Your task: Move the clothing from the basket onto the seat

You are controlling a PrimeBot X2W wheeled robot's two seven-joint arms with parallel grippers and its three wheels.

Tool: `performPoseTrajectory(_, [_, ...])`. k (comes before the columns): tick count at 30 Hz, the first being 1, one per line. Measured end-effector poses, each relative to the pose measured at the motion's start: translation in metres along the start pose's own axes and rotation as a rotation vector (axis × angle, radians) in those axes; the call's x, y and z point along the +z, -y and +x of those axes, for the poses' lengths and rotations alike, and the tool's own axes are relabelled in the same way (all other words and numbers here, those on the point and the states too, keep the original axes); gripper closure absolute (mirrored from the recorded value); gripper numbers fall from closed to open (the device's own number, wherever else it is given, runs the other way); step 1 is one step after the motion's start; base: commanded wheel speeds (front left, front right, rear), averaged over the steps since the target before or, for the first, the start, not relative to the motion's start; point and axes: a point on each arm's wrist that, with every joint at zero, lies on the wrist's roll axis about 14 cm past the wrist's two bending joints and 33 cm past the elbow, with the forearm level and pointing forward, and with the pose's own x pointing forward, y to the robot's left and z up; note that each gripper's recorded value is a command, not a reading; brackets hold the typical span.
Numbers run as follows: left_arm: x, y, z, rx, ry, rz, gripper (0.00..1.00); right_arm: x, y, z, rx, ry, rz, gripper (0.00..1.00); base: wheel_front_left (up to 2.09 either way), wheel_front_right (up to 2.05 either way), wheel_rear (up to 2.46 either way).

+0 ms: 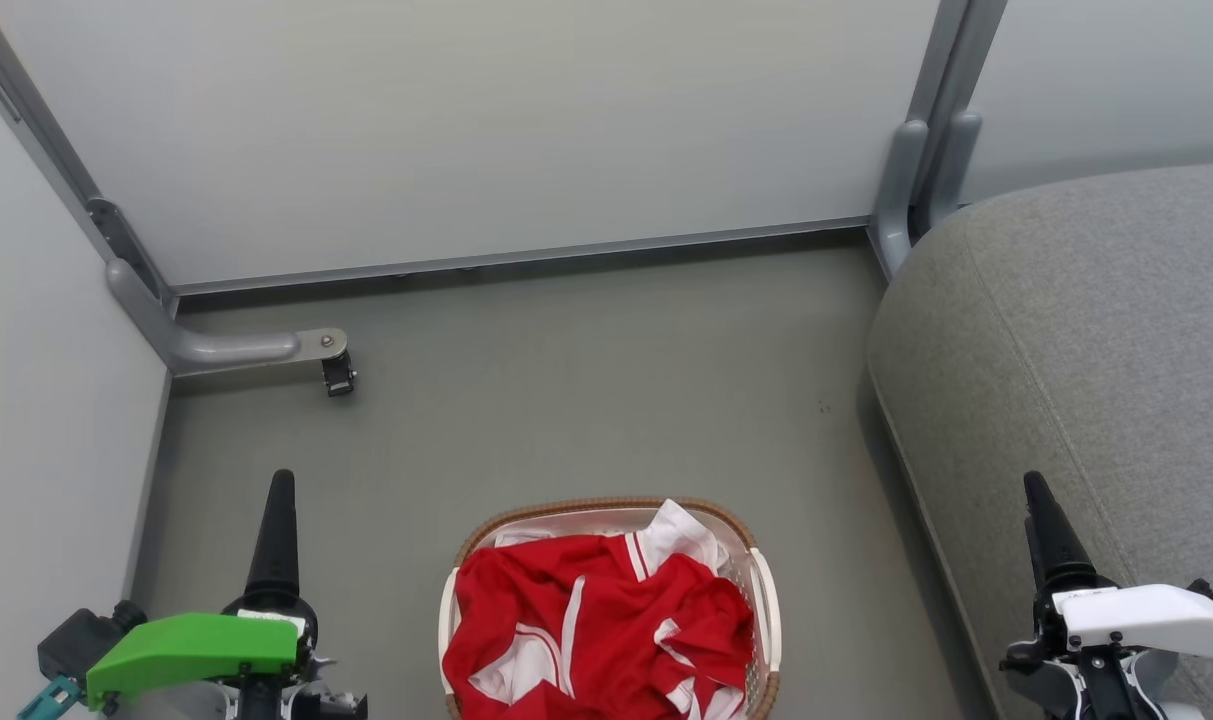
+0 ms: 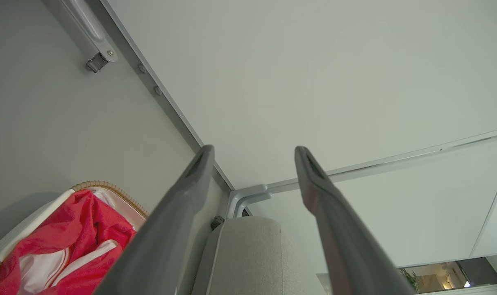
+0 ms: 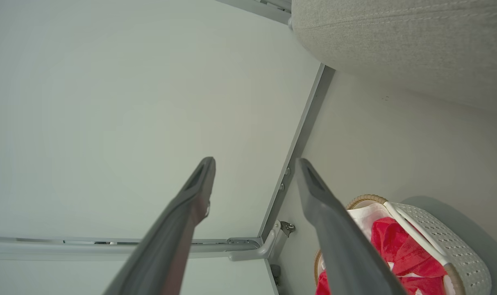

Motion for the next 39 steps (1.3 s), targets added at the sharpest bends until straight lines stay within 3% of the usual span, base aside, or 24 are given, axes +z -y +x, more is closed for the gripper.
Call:
performPoseTrajectory(12, [-0.006,0.010,-0.001,-0.020,-0.002,0.253,0.00,0.005,-0.021,0.002,0.071,0.028,-0.243,0.00,0.00,0.00,0.00])
performPoseTrajectory(18, [-0.011,0.011,-0.005,-0.025,-0.008,0.385,0.00,0.002,-0.016,-0.002,0.063,0.016,-0.372,0.00,0.00,0.00,0.00])
performPoseTrajectory(39, [-0.028,0.004,-0.013,-0.039,-0.037,0.688,0.00,-0.018,-0.017,-0.004,0.108,-0.026,-0.703,0.00,0.00,0.00,0.00])
